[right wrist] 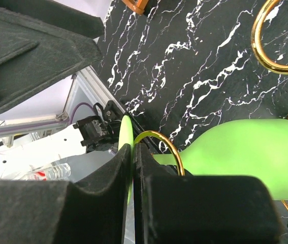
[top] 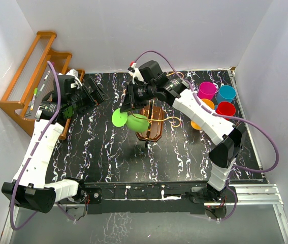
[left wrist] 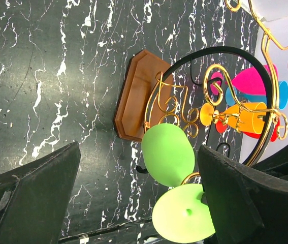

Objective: Take the wine glass off the wine glass rack

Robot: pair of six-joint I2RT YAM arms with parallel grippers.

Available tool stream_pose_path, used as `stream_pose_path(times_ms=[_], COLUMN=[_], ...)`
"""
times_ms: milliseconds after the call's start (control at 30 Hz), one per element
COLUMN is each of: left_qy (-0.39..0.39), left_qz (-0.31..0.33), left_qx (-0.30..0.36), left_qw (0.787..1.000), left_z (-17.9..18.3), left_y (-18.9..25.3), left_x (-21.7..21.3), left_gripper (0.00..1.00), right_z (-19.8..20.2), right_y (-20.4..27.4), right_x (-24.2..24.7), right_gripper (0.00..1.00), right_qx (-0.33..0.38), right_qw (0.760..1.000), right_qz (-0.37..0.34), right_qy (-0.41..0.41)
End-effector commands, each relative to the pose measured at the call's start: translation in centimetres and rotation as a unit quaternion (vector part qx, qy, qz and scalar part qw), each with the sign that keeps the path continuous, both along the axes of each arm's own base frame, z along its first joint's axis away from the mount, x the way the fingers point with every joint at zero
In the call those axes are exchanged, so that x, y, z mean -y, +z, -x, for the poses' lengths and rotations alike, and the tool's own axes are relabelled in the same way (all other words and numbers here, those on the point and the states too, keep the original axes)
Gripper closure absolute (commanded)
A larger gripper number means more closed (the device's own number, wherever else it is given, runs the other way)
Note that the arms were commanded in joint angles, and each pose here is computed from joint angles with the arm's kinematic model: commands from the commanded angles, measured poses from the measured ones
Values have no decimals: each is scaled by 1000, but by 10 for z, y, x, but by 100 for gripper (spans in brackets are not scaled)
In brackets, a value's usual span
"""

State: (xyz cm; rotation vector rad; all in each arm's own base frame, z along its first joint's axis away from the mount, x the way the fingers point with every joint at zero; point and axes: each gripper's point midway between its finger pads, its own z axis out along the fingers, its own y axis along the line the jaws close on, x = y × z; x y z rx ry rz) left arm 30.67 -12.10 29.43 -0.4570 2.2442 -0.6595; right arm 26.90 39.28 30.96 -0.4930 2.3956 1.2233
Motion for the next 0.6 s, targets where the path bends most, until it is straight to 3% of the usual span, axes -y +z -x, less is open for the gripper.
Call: stream_pose_path(times_ms=[0, 333, 567], left_qy=[-5, -3, -9], left_qz=[6, 3, 24], left_qx=[10, 21, 40], left_qw=[1000, 1000, 999], left_z=[6, 5, 5], left_y=[7, 15, 26], left_x=[1, -1, 5], left_gripper=[3, 3, 3], right_z=[-10, -43, -42], right_y=[18, 40, 53], right_x=[8, 27, 37], right_gripper=[92, 92, 92], right_qx=[35, 53, 61], right_qw=[999, 992, 989], right_qz=[-12, -52, -71], right_qy=[-33, -106, -118])
